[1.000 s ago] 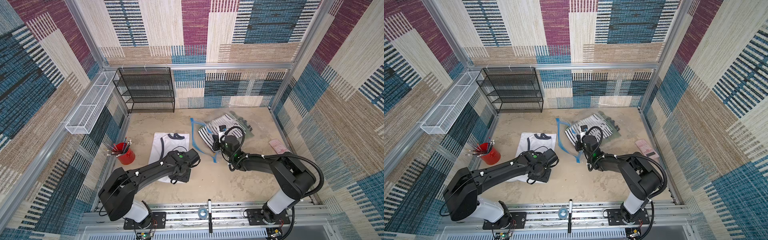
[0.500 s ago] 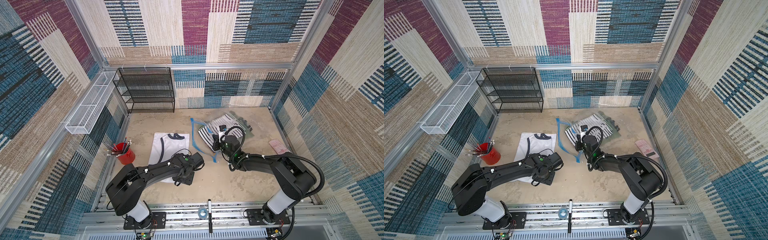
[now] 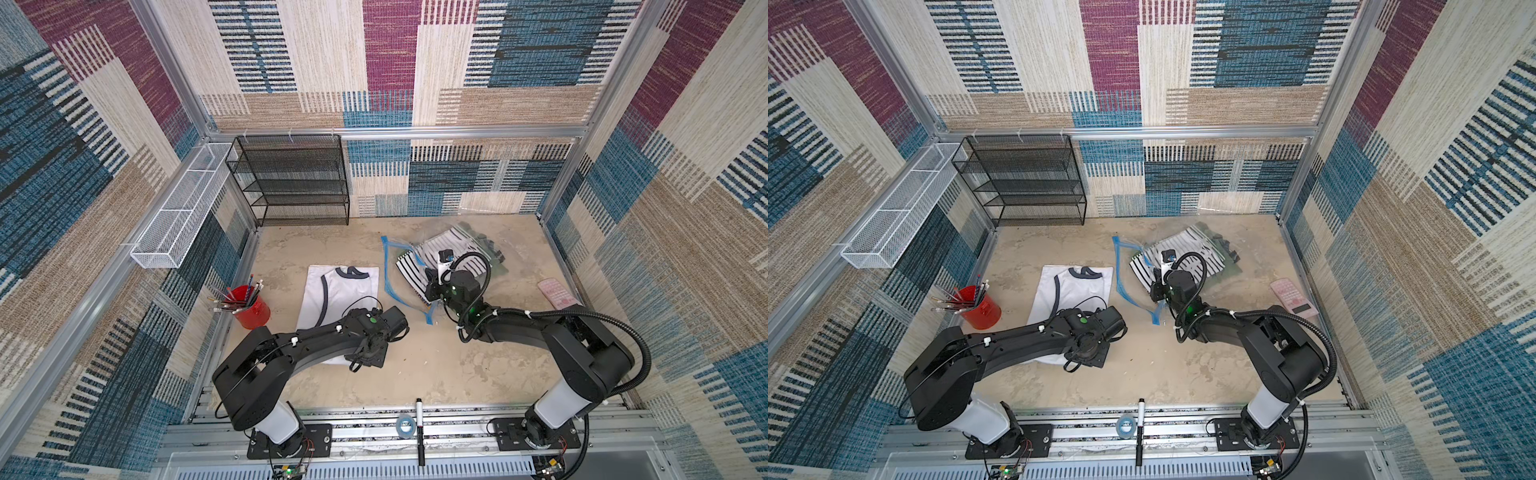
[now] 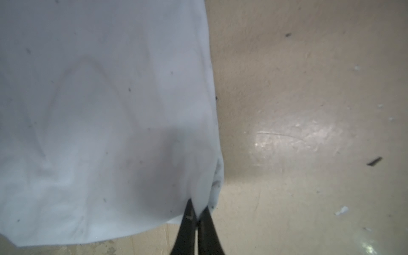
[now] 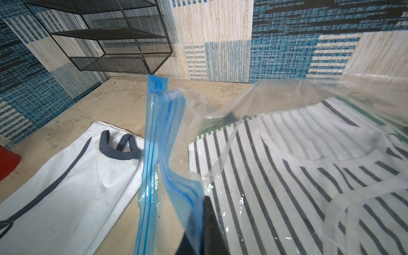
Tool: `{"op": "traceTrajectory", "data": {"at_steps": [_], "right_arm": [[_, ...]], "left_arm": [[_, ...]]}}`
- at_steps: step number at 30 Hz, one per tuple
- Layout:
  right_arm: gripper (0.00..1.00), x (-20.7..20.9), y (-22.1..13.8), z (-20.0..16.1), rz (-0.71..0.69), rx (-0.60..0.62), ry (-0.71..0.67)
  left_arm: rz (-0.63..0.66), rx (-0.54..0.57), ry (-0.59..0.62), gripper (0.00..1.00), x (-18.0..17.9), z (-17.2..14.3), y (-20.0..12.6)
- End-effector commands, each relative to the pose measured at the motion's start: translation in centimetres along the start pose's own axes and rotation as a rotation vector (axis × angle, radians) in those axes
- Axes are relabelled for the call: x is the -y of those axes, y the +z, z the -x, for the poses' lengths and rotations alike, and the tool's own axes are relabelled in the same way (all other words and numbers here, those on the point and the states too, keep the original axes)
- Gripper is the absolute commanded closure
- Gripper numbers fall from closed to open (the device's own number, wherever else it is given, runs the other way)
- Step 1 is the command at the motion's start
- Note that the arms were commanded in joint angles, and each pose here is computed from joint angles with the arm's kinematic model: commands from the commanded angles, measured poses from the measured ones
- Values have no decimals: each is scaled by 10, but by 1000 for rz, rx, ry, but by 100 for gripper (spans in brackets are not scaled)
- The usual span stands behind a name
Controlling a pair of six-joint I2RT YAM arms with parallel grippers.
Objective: Take the tank top out of the vacuum bag
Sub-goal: Adjust the tank top at the center of the board.
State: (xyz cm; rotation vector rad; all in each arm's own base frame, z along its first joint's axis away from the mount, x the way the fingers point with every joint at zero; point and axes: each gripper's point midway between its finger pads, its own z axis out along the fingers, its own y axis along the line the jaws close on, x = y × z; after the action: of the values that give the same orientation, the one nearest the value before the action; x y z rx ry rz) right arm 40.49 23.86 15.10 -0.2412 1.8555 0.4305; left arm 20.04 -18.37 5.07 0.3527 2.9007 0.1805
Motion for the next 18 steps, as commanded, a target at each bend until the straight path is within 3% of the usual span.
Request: {"op": "traceTrajectory", "data": {"at_steps": [1, 11, 15, 18], "right_arm": [[100, -2, 0, 6, 10, 24, 3], [100, -3, 3, 4, 12, 16, 1], [100, -3, 3, 3, 14, 12, 1], [100, -3, 4, 1, 12, 9, 0]], "left_arm": [[-38, 61, -47, 100, -2, 9, -14], [-484, 212, -111, 100, 24, 18, -64], [-437, 211, -95, 57, 12, 10, -60], [-312, 263, -163, 54, -19, 9, -62]]}}
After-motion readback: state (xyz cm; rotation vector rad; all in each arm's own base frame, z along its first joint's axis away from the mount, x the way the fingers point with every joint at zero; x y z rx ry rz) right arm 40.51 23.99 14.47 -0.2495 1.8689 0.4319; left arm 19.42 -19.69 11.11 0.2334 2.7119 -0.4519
